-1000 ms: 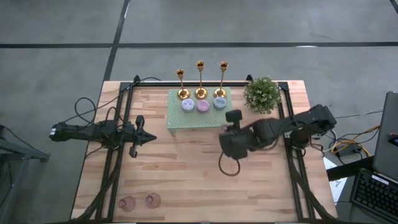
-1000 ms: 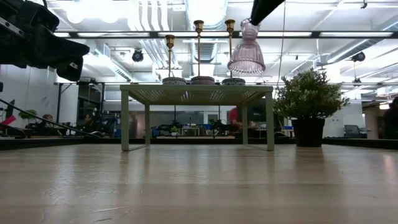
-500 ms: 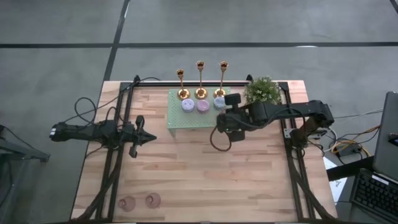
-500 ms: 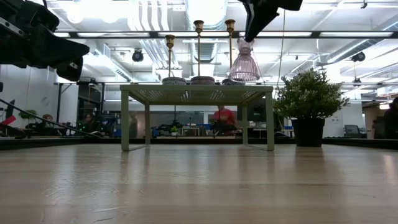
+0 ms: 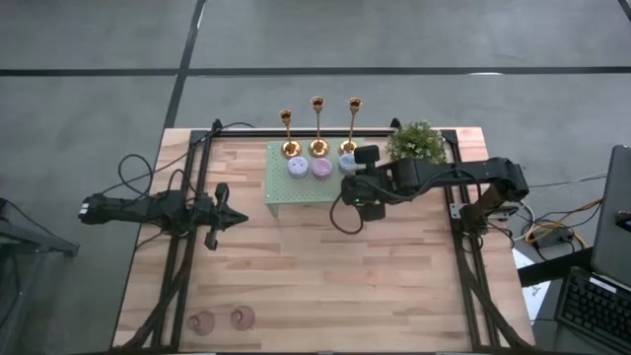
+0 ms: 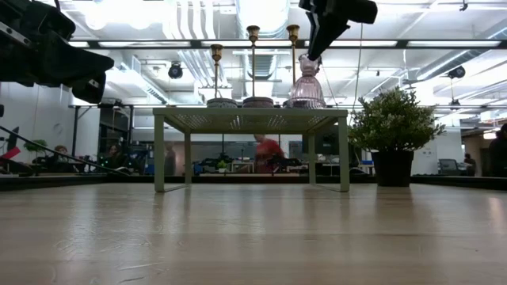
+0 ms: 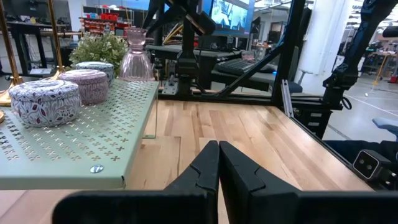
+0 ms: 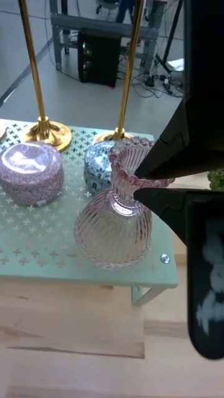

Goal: Pick & Place candle stick holders
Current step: Put the right pink glass candle holder on the shelf

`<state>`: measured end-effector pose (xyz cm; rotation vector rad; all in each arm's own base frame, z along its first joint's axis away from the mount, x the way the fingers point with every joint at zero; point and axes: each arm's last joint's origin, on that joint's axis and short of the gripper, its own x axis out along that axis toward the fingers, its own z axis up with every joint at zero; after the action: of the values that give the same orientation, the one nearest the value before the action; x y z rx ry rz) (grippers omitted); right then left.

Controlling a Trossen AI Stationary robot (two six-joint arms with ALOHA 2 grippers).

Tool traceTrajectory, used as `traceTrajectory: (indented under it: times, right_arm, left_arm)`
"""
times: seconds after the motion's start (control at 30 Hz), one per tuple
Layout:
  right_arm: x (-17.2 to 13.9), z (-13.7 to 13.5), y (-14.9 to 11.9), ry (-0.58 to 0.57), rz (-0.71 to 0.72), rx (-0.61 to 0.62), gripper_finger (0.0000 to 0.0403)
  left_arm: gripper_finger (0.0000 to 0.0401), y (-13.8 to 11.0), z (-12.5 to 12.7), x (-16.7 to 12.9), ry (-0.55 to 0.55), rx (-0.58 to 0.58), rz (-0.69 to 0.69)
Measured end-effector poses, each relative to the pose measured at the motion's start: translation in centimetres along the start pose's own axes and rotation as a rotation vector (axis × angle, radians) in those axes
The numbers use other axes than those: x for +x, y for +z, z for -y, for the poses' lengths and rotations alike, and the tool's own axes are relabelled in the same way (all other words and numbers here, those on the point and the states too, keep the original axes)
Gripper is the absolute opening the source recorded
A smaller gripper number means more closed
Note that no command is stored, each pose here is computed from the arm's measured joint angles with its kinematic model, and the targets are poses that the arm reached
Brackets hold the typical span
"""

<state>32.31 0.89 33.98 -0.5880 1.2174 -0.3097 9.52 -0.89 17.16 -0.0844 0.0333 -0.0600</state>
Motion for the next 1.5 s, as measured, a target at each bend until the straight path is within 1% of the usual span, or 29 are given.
traceTrajectory:
  times: [0.2,0.57,1.5]
  right_arm:
    - [0.6,0.1,0.0,-0.003,-0.001,0.002,0.0017]
    - [1.7,-0.3,-0.1,-0.031,-0.009,-0.035,0.0018]
    - [1.8,-0.1,0.0,-0.037,-0.001,-0.014,0.0019]
  left_arm:
    - [0.0014,0.0,0.0,0.0,0.0,0.0,0.0]
    - [0.0014,0.0,0.0,0.0,0.0,0.0,-0.001]
    - [0.0014,0.0,0.0,0.0,0.0,0.0,-0.001]
